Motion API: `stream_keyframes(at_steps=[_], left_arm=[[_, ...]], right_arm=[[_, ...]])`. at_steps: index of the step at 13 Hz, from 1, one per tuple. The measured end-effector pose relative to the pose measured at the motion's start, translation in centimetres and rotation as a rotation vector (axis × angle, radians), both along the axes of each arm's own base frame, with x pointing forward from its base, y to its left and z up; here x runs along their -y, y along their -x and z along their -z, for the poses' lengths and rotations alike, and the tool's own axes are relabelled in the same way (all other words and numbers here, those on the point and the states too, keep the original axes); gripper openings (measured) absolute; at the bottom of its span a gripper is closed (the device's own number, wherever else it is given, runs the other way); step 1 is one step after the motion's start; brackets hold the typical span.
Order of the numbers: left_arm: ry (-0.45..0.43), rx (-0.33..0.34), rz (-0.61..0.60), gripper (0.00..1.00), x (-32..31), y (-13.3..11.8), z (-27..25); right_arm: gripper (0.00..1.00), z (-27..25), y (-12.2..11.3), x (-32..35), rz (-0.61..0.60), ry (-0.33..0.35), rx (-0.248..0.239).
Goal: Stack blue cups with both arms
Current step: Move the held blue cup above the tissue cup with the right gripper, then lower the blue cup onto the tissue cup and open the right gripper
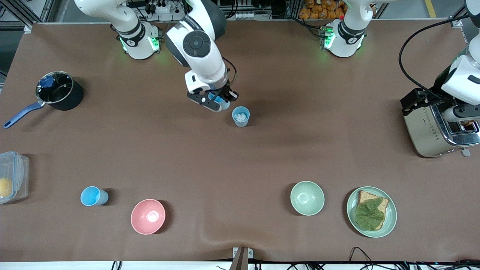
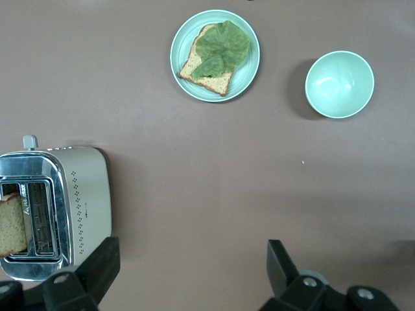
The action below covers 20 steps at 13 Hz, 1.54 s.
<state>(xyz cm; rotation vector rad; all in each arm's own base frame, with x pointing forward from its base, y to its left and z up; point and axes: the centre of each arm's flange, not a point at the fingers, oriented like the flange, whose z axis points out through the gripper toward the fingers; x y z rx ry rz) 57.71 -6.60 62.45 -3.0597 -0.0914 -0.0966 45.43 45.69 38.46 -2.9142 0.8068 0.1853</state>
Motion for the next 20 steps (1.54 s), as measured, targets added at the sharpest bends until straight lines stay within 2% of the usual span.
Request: stream_keyframes(at_steps=[2,7,13,20], left_arm=[[0.013,-0.005,-0.004,1.0,-0.1,-0.1,0.2],[0.022,-0.018,-0.015,1.0,-0.6,-0.3,0.7],[0.023,-0.033,-0.07,1.0,-3.8,-1.2,2.0],[0.025,-0.023,-0.066,1.0,-3.6,-1.3,1.8]], right_arm=[[0.03,1.0,-1.1,-1.7,0.015,-0.007,-0.004],[0.03,2.5,-1.6,-4.4,0.025,-0.012,-0.01],[0.03,4.6,-0.8,-5.5,0.011,0.008,-0.033],[0.03,5.5,-0.9,-5.7,0.013,0.014,-0.041]])
